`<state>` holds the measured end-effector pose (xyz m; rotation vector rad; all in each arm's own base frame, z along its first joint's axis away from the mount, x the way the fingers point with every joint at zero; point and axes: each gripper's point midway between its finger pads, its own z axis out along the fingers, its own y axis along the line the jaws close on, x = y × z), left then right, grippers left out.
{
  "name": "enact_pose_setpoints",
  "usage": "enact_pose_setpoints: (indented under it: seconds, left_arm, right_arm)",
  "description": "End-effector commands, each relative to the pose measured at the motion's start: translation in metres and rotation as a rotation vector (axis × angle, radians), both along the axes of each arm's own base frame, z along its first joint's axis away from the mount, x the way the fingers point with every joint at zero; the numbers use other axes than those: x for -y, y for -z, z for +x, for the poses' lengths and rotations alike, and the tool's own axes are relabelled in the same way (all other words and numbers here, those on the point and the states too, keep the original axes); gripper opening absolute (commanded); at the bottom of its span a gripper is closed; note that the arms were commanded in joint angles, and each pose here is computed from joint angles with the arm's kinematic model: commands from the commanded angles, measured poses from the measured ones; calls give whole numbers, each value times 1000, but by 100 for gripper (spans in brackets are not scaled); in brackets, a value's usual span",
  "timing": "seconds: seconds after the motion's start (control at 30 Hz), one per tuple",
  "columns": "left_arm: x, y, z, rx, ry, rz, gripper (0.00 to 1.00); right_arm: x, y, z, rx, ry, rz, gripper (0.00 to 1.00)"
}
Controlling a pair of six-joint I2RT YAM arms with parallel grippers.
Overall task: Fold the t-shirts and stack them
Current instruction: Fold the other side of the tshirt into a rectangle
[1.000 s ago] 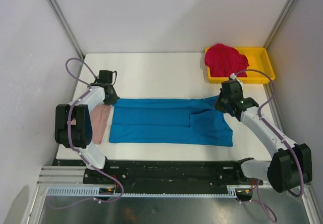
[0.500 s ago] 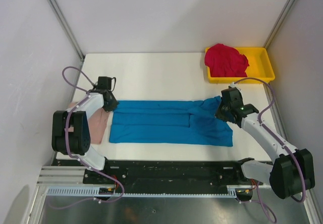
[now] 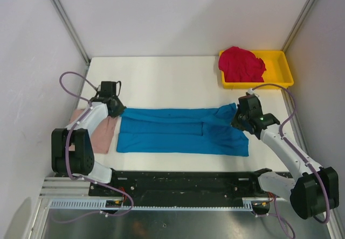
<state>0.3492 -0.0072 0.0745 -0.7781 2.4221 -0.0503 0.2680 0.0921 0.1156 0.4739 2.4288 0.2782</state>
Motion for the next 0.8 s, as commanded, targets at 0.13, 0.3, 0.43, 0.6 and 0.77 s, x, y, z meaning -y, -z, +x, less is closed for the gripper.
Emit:
enact_pose_setpoints:
  seconds: [0.13,0.3,0.43,0.6,0.77]
  left_arm:
    - [-2,5,-15,-4,-33,-20,0]
    - [-5,11,-23,-17,-49,-14,0]
    - [-8,4,-21,3,-58,-14,0]
    - [-11,-4,-20,28,-67,-13,0]
    - [-8,5,-27,3,-65,-24,0]
  right_arm:
    - [7,-4,-13,1,24,-14,0]
    - [7,4,-19,-17,25,-6,0]
    - [7,1,-20,-8,22,1,0]
    - [7,4,-23,-19,25,-2,0]
    - [8,11,-26,-32,27,-7,0]
